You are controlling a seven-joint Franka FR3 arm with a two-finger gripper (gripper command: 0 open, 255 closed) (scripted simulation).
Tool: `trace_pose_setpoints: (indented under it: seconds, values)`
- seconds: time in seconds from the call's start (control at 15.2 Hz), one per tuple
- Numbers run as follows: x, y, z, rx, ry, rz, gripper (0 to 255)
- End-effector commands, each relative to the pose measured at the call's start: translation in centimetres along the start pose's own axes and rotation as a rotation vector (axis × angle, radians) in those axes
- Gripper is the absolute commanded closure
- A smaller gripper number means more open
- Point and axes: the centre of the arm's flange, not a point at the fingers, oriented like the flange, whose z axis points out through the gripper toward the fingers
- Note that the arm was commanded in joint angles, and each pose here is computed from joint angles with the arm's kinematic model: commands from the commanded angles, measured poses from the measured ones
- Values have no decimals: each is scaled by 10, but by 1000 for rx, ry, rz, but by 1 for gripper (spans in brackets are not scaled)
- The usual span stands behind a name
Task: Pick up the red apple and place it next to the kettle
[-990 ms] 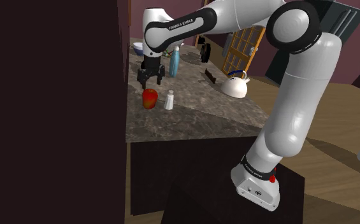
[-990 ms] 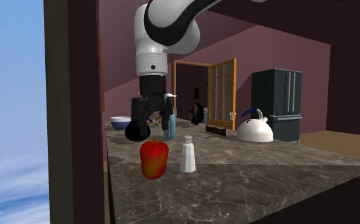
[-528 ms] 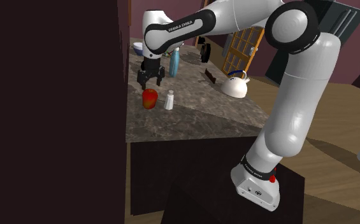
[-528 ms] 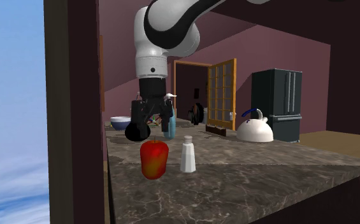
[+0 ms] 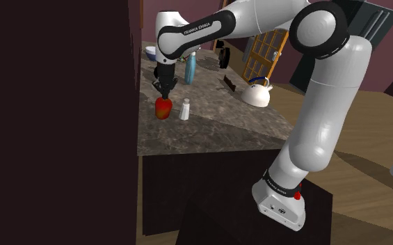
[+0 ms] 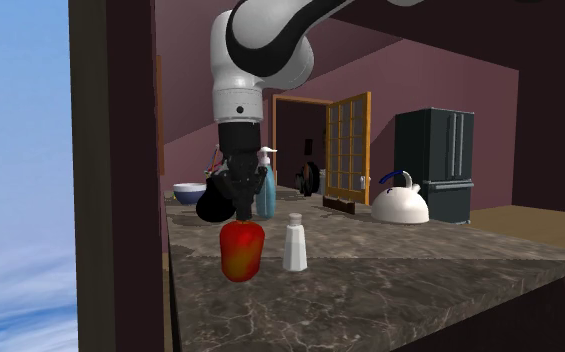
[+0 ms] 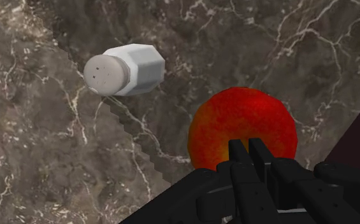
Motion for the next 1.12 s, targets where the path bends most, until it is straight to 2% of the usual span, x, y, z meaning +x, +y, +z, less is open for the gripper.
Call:
trace_pose_setpoints:
  seconds: [0.0,0.13,1.06]
  values:
    - [0,0,0,0,-1,0,255]
    - [0,0,0,0,-1,0,255]
    - [-1,3,-73,0,-1,0,255]
